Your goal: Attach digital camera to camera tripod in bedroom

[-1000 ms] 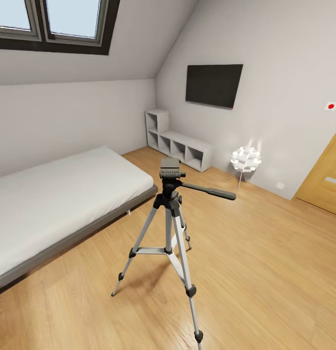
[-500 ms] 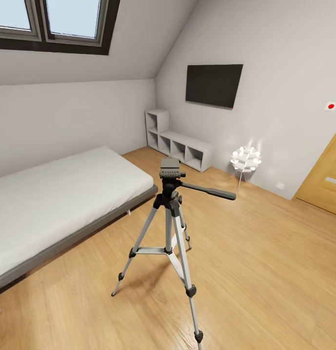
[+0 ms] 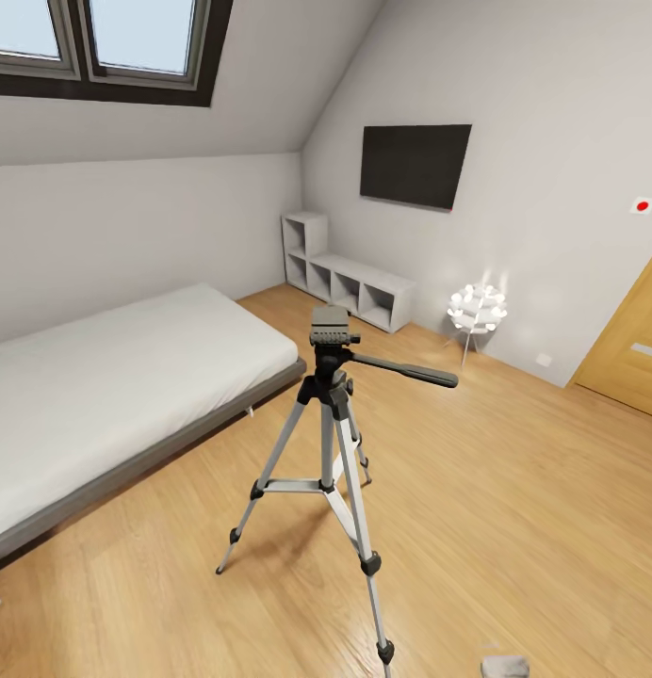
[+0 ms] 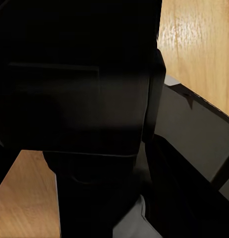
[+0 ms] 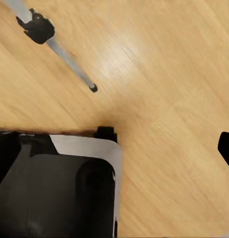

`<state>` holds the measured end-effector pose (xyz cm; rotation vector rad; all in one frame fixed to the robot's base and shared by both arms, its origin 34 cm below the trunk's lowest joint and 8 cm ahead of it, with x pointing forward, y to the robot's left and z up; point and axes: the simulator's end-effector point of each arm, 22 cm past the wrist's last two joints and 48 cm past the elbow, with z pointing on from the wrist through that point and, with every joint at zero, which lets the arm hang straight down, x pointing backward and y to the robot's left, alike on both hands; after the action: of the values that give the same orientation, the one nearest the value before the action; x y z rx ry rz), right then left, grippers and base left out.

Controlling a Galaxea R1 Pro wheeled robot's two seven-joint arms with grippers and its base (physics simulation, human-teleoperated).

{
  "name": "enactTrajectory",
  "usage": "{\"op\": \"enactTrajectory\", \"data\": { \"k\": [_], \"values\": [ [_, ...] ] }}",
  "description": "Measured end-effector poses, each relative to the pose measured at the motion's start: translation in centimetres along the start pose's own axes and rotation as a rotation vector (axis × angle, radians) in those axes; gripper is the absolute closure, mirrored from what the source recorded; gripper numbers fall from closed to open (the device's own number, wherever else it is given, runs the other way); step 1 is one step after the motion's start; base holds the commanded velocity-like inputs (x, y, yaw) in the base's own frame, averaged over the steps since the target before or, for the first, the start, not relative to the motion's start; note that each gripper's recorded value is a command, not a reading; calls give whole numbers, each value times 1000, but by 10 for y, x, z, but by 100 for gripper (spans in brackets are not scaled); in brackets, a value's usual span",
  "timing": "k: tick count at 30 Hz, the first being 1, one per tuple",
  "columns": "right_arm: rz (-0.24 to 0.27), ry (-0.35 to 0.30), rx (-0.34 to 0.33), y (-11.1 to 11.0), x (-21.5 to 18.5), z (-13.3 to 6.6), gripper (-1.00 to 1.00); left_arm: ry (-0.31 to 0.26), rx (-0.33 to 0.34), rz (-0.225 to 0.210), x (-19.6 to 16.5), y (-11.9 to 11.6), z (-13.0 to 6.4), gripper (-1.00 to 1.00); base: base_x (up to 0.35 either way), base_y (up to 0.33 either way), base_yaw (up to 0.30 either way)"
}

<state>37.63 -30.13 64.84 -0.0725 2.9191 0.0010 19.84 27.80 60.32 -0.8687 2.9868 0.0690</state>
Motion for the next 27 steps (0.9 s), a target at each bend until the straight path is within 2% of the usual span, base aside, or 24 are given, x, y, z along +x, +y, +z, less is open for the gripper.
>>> {"op": "enactTrajectory", "data": {
  "k": [5, 6, 9, 10, 13, 14, 17, 18, 21, 22, 25, 27],
  "values": [
    [14, -93, -82, 6, -101, -38, -100, -2, -3, 0, -1, 2, 0, 100, 0, 0, 0],
    [14, -137, -108, 9, -134, -54, -100, -3, -4, 0, -2, 3, 0, 100, 0, 0, 0],
    [5, -211, -143, 13, -181, -83, -100, -4, -5, 0, -3, 4, 0, 100, 0, 0, 0],
    [2, -243, -168, 16, -203, -99, -100, -4, -7, 0, -3, 5, 0, 100, 0, 0, 0],
    [-8, -282, -209, 24, -231, -123, -100, -5, -8, 1, -4, 6, 0, 100, 0, 0, 0],
    [-14, -304, -245, 32, -247, -139, -100, -5, -8, 1, -4, 7, 0, 100, 0, 0, 0],
    [-28, -344, -307, 46, -273, -165, -100, -6, -9, 1, -4, 7, 0, 100, 0, 0, 0],
    [-37, -370, -359, 57, -290, -185, -100, -6, -9, 1, -4, 7, 0, 100, 0, 0, 0],
    [-54, -404, -440, 73, -315, -216, -100, -6, -9, 1, -4, 7, 0, 100, 0, 0, 0],
    [-59, -414, -496, 84, -326, -235, -100, -6, -9, 1, -5, 7, 0, 100, 0, 0, 0],
    [-75, -433, -592, 105, -338, -265, -100, -7, -9, 1, -5, 7, 0, 100, 0, 0, 0],
    [-92, -451, -621, 112, -342, -275, -100, -7, -9, 1, -5, 7, 0, 100, 0, 0, 0]
  ]
}}
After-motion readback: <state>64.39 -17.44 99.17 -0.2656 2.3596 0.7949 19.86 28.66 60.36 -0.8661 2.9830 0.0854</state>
